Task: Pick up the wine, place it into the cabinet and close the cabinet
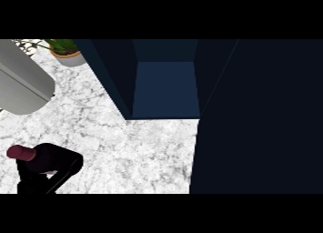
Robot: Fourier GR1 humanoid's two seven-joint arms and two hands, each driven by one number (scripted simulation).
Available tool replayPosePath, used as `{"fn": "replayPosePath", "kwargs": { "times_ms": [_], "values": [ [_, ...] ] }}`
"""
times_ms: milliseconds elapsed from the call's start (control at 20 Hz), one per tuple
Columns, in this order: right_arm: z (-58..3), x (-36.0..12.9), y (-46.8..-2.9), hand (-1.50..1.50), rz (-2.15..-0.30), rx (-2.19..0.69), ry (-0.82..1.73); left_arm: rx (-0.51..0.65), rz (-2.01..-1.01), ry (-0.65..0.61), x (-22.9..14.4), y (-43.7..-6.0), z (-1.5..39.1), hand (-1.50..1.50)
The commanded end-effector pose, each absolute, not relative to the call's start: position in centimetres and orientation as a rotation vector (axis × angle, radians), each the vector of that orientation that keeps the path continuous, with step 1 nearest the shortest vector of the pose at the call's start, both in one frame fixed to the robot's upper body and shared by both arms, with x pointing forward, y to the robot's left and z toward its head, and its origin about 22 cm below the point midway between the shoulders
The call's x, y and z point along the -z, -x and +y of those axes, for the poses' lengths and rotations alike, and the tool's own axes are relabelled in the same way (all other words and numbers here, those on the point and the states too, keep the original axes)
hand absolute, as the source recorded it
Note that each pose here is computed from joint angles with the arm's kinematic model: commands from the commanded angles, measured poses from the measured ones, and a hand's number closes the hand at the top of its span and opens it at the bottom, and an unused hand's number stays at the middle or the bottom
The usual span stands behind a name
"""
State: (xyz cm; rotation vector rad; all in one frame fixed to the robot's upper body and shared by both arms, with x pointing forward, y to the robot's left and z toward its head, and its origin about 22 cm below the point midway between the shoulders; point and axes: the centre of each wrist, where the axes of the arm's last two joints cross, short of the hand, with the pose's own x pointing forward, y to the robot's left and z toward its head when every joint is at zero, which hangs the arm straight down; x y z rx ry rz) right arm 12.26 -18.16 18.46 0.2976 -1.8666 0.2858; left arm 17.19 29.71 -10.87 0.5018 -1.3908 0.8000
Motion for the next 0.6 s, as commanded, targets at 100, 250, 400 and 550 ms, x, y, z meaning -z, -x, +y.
{"fn": "replayPosePath", "kwargs": {
  "times_ms": [100, 250, 400, 550],
  "values": [
    [-19.7, -21.3, -7.4, -1.50, -1.942, -0.271, -0.324, -0.959, -1.444, -0.472, 12.1, -17.5, 30.4, -1.50],
    [-19.7, -20.8, -8.8, -1.50, -1.934, -0.285, -0.325, -0.967, -1.454, -0.409, 11.1, -17.9, 31.9, -1.50],
    [-20.2, -21.9, -6.8, -1.50, -1.919, -0.286, -0.351, -0.980, -1.461, -0.386, 13.1, -17.6, 30.1, -1.50],
    [-20.3, -21.7, -7.9, -1.50, -1.950, -0.278, -0.325, -0.972, -1.473, -0.381, 13.2, -18.0, 30.0, -1.50]
  ]
}}
